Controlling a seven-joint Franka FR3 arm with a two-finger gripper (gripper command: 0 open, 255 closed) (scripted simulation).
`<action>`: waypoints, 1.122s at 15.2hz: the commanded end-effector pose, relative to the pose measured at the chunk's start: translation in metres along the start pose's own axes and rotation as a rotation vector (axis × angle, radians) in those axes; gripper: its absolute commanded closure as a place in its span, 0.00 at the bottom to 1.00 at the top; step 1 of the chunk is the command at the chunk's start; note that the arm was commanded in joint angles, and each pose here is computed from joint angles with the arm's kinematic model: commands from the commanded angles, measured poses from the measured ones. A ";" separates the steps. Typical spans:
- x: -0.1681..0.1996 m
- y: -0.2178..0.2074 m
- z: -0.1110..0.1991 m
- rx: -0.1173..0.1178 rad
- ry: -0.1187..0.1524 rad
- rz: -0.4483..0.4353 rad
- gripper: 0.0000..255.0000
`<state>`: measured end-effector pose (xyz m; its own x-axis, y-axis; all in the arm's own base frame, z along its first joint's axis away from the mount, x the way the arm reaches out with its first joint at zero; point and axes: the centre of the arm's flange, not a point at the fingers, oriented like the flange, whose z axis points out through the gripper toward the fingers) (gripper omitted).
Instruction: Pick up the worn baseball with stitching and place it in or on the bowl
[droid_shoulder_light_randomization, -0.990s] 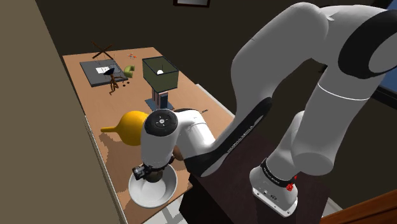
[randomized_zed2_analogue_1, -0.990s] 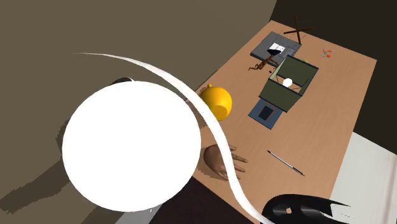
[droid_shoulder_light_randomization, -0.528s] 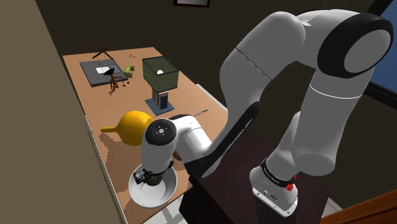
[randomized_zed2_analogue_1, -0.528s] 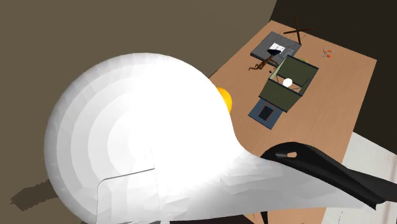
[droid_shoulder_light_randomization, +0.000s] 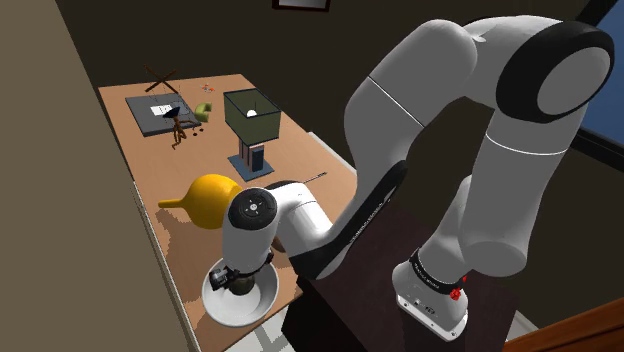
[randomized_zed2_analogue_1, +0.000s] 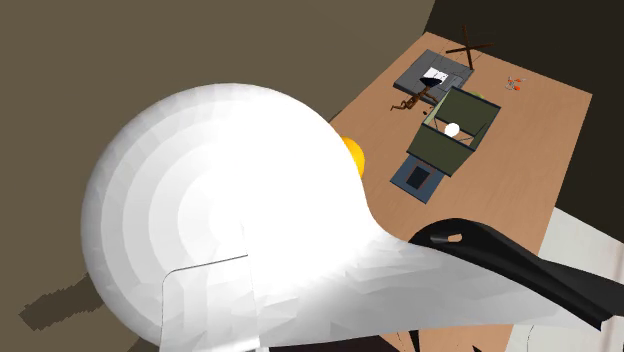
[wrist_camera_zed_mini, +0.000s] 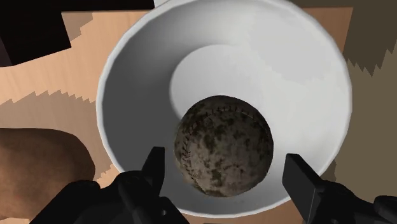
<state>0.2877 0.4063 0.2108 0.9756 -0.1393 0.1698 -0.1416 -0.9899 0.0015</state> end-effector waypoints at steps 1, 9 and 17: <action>0.000 0.000 0.000 0.000 0.000 0.000 0.00; 0.000 0.000 -0.050 0.000 0.000 0.000 0.00; 0.000 0.000 -0.050 0.000 0.000 0.000 0.00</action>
<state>0.2793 0.4077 0.2601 0.9756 -0.1393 0.1699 -0.1416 -0.9899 0.0014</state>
